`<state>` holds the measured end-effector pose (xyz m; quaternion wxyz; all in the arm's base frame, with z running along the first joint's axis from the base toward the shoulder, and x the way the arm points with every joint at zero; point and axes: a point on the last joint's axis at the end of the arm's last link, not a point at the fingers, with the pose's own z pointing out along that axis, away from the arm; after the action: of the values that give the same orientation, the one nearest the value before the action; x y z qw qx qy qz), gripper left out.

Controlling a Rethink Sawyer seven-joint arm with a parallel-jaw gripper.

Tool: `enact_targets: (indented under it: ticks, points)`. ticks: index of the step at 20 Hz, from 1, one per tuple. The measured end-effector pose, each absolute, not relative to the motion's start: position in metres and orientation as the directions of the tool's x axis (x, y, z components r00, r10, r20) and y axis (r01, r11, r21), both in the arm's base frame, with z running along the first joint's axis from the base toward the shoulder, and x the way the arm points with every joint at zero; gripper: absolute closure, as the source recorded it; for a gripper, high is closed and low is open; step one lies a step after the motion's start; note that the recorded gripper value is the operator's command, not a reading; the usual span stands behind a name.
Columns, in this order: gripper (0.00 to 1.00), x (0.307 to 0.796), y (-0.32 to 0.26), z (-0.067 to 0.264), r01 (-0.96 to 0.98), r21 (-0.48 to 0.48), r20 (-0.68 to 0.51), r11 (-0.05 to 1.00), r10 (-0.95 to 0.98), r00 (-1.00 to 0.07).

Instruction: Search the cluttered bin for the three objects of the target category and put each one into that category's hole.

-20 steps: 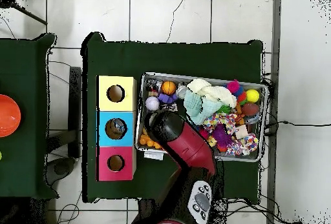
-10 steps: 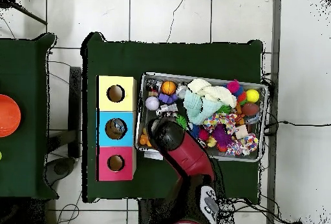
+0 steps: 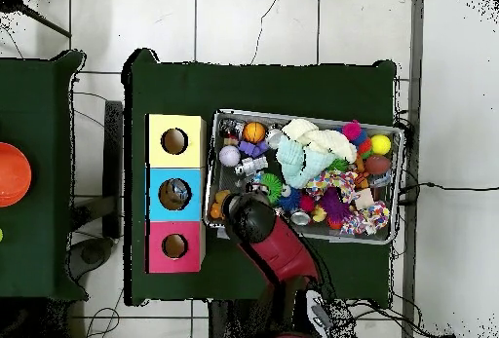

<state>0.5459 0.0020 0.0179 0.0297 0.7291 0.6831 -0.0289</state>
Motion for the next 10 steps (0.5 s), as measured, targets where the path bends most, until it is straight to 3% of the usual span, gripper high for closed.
enact_targets:
  ticks: [10]
  points:
    - [0.00, 0.520, 0.039, 0.028, 0.999, -0.018, -0.048, -0.032, 0.998, 0.031]
